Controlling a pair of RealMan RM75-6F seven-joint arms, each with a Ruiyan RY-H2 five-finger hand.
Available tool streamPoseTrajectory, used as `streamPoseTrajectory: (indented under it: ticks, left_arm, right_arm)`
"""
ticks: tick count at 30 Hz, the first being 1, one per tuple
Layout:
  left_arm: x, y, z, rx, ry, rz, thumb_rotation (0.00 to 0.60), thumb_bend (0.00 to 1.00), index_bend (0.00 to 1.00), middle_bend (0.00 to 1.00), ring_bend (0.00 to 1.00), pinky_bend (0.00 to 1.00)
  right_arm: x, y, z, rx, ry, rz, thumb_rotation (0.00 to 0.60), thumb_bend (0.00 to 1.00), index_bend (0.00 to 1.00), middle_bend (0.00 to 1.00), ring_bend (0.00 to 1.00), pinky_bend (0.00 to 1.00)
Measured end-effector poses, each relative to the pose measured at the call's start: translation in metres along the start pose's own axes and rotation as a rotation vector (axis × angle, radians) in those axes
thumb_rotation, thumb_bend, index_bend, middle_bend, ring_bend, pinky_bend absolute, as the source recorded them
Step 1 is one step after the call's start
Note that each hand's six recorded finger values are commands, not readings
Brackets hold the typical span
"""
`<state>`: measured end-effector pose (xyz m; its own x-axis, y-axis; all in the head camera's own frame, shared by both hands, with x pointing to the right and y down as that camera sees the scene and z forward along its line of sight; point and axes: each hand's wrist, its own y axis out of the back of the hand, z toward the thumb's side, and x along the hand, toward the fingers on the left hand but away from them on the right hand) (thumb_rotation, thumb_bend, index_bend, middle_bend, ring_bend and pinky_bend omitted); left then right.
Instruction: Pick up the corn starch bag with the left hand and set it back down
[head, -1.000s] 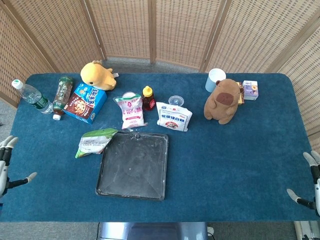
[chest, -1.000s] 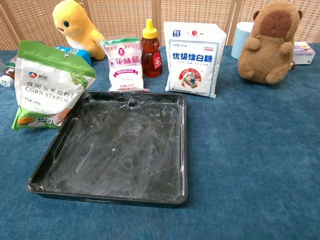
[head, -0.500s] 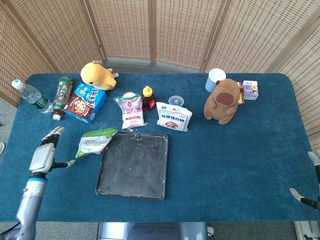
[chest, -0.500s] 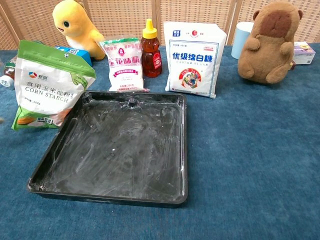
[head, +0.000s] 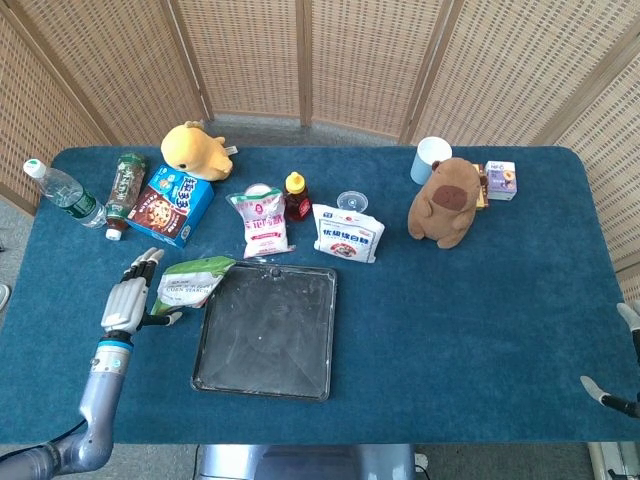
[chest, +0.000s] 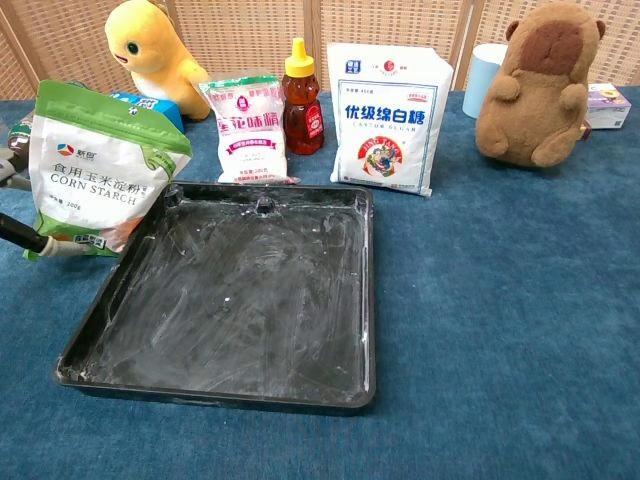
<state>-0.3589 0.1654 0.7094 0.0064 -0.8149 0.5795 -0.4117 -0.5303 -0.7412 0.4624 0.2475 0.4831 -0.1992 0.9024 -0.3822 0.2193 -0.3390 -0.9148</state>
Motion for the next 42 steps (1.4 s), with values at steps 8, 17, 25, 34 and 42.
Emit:
streamPoseTrajectory:
  ticks: [8, 17, 25, 34, 42]
  left_arm:
    - [0.01, -0.009, 0.004, 0.059, 0.003, 0.002, 0.6, 0.19, 0.38, 0.37, 0.37, 0.45]
    - [0.019, -0.009, 0.01, 0.133, -0.022, 0.063, 0.6, 0.38, 0.66, 0.65, 0.65, 0.7]
    - [0.016, 0.014, 0.022, 0.204, -0.129, 0.123, 0.6, 0.42, 0.72, 0.69, 0.68, 0.71]
    - [0.002, 0.066, 0.042, 0.617, -0.406, 0.135, 0.6, 0.37, 0.78, 0.76, 0.72, 0.71]
    - [-0.012, 0.085, 0.081, 0.968, -0.586, 0.213, 0.6, 0.37, 0.78, 0.76, 0.72, 0.71]
  right_arm:
    - [0.0, -0.001, 0.002, -0.008, 0.013, 0.006, 0.6, 0.09, 0.03, 0.0, 0.0, 0.0]
    - [0.002, -0.003, 0.005, -0.014, 0.027, 0.017, 0.6, 0.09, 0.03, 0.0, 0.0, 0.0]
    - [0.002, -0.002, 0.004, -0.016, 0.028, 0.015, 0.6, 0.09, 0.03, 0.0, 0.0, 0.0]
    - [0.004, -0.001, 0.006, -0.018, 0.035, 0.012, 0.6, 0.09, 0.03, 0.0, 0.0, 0.0]
    - [0.005, -0.001, 0.007, -0.021, 0.038, 0.013, 0.6, 0.09, 0.03, 0.0, 0.0, 0.0]
